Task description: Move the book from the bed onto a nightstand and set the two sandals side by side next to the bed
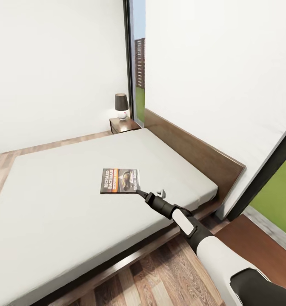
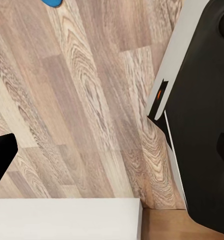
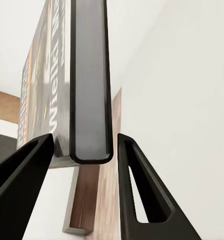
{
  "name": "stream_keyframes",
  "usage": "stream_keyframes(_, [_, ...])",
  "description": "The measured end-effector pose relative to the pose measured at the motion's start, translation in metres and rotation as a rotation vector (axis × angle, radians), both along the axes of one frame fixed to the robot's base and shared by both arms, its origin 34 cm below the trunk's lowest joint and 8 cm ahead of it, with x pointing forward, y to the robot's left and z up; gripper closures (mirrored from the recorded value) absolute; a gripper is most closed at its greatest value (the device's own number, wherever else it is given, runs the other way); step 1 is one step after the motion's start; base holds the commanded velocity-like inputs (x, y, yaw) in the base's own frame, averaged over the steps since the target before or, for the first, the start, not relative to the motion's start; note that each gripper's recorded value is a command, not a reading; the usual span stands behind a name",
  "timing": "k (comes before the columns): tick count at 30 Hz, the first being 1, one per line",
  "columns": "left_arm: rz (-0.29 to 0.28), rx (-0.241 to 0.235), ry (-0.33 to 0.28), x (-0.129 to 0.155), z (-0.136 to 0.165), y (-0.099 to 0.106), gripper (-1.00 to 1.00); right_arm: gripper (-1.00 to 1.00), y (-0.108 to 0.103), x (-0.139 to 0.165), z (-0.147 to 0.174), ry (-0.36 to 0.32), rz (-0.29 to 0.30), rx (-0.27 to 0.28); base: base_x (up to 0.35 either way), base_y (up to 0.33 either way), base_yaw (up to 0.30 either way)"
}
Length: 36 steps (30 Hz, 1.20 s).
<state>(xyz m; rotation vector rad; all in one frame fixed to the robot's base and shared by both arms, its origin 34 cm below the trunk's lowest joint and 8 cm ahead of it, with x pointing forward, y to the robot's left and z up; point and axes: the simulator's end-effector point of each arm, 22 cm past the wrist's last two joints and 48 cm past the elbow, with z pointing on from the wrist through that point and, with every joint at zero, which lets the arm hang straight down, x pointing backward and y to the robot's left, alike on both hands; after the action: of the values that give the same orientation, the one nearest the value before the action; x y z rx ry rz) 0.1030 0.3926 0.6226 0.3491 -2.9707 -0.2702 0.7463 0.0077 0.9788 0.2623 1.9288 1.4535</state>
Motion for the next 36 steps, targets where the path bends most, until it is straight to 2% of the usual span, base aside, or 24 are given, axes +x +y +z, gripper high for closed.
stream_keyframes(14, [0.0, 0.0, -0.004, 0.0013, -0.0001, -0.0002, -1.0, 1.0, 0.0001, 0.0013, 0.0039, -0.004, -0.003, 0.002, 0.0, 0.0, 0.055])
stream_keyframes(36, [-0.001, -0.001, -0.004, 0.0014, -0.0001, -0.0004, -1.0, 1.0, -0.0006, 0.0012, 0.0029, -0.004, -0.003, -0.004, 0.0, 0.0, 0.272])
